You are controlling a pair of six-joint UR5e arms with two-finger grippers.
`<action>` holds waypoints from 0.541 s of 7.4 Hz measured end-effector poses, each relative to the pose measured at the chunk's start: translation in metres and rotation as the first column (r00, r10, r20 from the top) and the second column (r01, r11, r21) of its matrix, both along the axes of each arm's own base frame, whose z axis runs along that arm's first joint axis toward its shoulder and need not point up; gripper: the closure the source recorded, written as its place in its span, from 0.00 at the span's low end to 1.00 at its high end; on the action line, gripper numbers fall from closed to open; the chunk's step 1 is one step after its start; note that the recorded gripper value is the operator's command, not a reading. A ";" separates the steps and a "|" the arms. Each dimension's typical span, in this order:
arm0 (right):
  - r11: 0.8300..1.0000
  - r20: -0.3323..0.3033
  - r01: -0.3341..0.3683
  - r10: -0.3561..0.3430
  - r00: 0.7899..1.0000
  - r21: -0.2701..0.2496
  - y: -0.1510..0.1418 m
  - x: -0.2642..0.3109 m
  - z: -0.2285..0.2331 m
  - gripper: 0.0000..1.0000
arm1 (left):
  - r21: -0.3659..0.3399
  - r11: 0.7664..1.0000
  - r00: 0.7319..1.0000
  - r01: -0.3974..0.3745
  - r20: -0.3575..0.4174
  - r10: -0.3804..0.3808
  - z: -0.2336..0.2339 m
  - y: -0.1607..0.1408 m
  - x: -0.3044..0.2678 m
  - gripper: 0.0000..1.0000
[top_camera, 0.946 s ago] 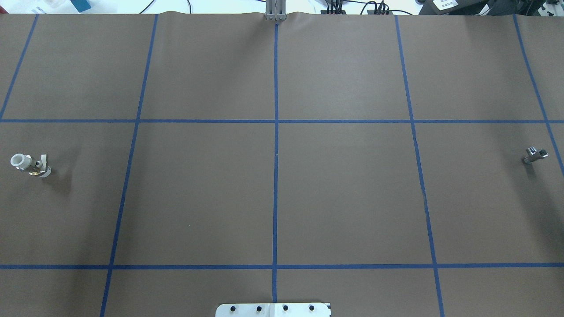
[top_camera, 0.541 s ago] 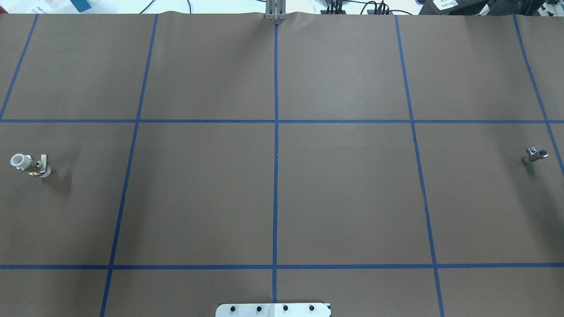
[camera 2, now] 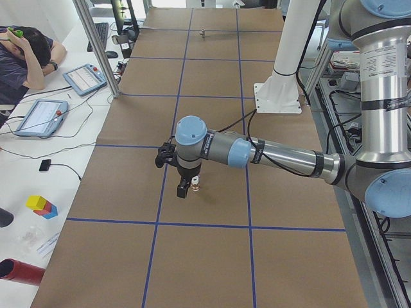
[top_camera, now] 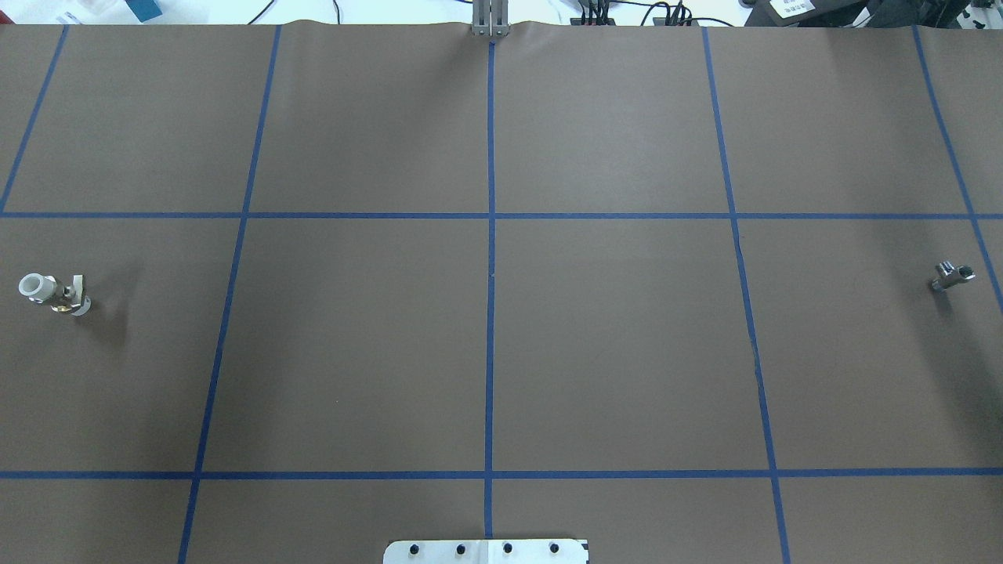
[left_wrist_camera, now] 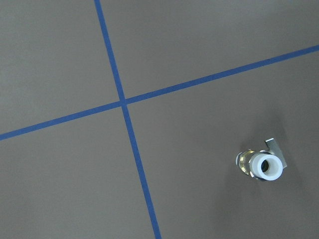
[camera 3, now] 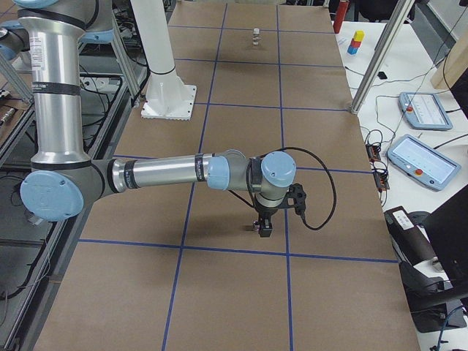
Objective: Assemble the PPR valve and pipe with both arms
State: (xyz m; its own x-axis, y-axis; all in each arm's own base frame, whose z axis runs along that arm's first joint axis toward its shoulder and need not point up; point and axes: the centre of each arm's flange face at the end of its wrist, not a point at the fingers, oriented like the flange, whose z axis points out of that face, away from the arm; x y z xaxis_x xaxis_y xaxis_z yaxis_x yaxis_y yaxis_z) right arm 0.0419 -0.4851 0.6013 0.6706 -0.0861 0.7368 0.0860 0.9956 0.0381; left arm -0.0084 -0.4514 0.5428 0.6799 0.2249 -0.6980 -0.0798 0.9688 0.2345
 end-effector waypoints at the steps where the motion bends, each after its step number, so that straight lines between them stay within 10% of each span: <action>1: 1.000 0.000 0.000 0.000 1.000 0.002 0.000 0.000 -0.001 0.01 | -0.060 0.998 0.999 0.029 -0.018 -0.030 -0.011 -0.008 0.026 0.00; 4: 1.000 0.000 0.000 0.000 1.000 0.005 -0.001 0.000 -0.002 0.01 | -0.156 0.987 0.999 0.037 -0.020 -0.041 -0.024 -0.012 0.104 0.00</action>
